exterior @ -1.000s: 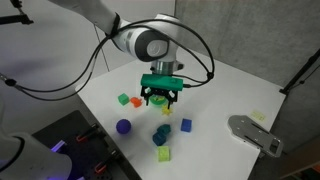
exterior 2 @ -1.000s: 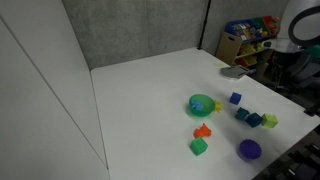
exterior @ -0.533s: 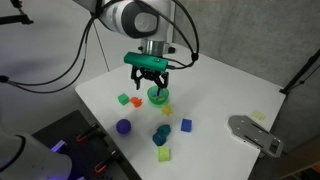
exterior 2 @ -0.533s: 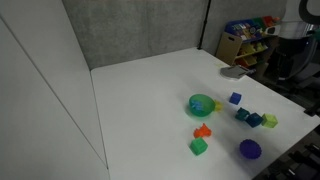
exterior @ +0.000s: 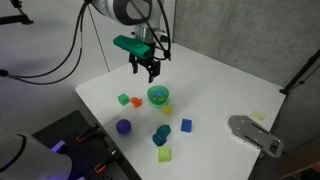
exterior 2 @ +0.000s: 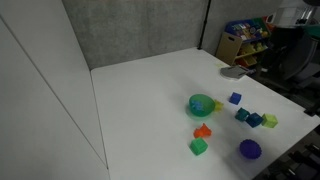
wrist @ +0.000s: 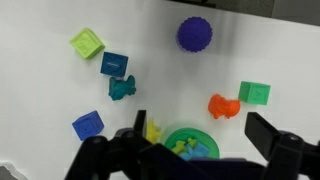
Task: Pick up the green toy from the green bowl and put it on the table
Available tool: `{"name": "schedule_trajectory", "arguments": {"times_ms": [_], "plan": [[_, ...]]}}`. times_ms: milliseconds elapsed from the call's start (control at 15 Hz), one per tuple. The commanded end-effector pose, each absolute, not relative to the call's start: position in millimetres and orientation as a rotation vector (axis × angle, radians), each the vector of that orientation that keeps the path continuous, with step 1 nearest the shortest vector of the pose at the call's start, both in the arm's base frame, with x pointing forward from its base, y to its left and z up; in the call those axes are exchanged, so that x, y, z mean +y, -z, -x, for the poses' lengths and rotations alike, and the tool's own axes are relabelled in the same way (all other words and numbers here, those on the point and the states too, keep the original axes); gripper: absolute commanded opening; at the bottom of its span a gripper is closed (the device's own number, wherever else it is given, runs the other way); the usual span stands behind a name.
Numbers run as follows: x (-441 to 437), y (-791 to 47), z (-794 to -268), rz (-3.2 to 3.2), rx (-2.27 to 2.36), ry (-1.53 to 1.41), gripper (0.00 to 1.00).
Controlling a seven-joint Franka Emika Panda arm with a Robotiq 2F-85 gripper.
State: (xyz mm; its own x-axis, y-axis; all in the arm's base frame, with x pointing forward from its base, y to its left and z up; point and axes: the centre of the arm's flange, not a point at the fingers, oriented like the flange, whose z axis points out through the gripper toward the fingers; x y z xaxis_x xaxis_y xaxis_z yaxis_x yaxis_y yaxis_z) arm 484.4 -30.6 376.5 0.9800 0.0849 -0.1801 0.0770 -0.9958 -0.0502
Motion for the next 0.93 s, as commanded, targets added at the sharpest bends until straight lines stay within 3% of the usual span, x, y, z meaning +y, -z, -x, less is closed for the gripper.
{"name": "schedule_trajectory", "arguments": {"times_ms": [0, 467, 867], "plan": [[-11, -407, -484, 3.139, 0.067, -0.201, 1.00], [8, -456, -476, 3.201, 0.246, -0.055, 1.00], [4, -498, -446, 3.159, 0.092, -0.044, 1.00]]}}
